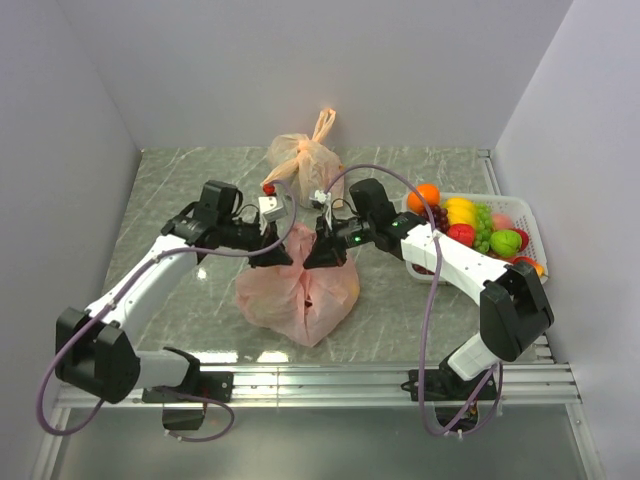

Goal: Place the fake fruits into the plastic bag and tie a complex knot

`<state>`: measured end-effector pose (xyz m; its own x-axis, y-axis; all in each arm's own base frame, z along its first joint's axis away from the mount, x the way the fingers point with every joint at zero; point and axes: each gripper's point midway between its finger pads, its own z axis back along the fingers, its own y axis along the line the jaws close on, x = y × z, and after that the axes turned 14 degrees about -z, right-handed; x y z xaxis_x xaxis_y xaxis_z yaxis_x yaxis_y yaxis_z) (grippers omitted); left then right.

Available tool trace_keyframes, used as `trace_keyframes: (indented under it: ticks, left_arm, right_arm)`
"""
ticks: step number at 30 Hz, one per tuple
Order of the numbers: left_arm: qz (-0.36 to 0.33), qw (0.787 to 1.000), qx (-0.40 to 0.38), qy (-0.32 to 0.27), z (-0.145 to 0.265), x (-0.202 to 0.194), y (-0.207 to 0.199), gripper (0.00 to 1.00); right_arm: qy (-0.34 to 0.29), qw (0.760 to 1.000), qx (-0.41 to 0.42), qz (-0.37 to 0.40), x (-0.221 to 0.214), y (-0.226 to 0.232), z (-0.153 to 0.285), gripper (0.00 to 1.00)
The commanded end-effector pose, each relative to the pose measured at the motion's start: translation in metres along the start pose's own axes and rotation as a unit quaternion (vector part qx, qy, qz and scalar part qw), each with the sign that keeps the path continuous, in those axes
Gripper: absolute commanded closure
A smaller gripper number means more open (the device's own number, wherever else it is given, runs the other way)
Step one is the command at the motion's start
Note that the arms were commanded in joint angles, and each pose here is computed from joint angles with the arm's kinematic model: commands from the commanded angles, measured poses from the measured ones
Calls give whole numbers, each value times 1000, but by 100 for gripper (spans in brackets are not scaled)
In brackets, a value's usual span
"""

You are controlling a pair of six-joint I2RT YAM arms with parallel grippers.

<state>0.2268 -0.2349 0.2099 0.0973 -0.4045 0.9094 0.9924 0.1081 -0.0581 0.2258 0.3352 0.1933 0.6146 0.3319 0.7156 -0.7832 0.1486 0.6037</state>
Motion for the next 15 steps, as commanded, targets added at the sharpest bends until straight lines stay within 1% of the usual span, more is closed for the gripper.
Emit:
trace_keyframes:
  ticks: [1,3,4,6,7,10,12,13,15]
  left_arm:
    - [-9,1000,-5,-14,-9,11,10,85]
    - [-13,1000,-10,-17,-13,14,12,90]
    - [-15,1000,-13,-19,-14,16,12,94]
    - [-18,999,-22,-25,-15,19,11,97]
    - [-18,999,-24,-26,-16,20,10,99]
    - [-16,999,-20,-26,-16,19,9,100]
    - [-11,999,-12,-31,-16,18,9,99]
    - [-11,999,-8,-32,-16,18,9,99]
    - [0,999,0,-39,-16,20,8,100]
  right_arm:
    - [-17,998,27,47,23,23,8,89]
    - [-13,998,31,49,22,23,6,85]
    - [-15,998,27,49,22,21,5,81]
    - [-12,999,25,46,21,19,3,77]
    - [-13,999,25,43,22,19,1,71]
    - [-17,999,26,39,25,17,-3,66]
    - [-17,999,27,36,25,17,-6,64]
    - [-18,999,27,36,27,19,-8,61]
    - [-20,999,22,35,28,16,-12,60]
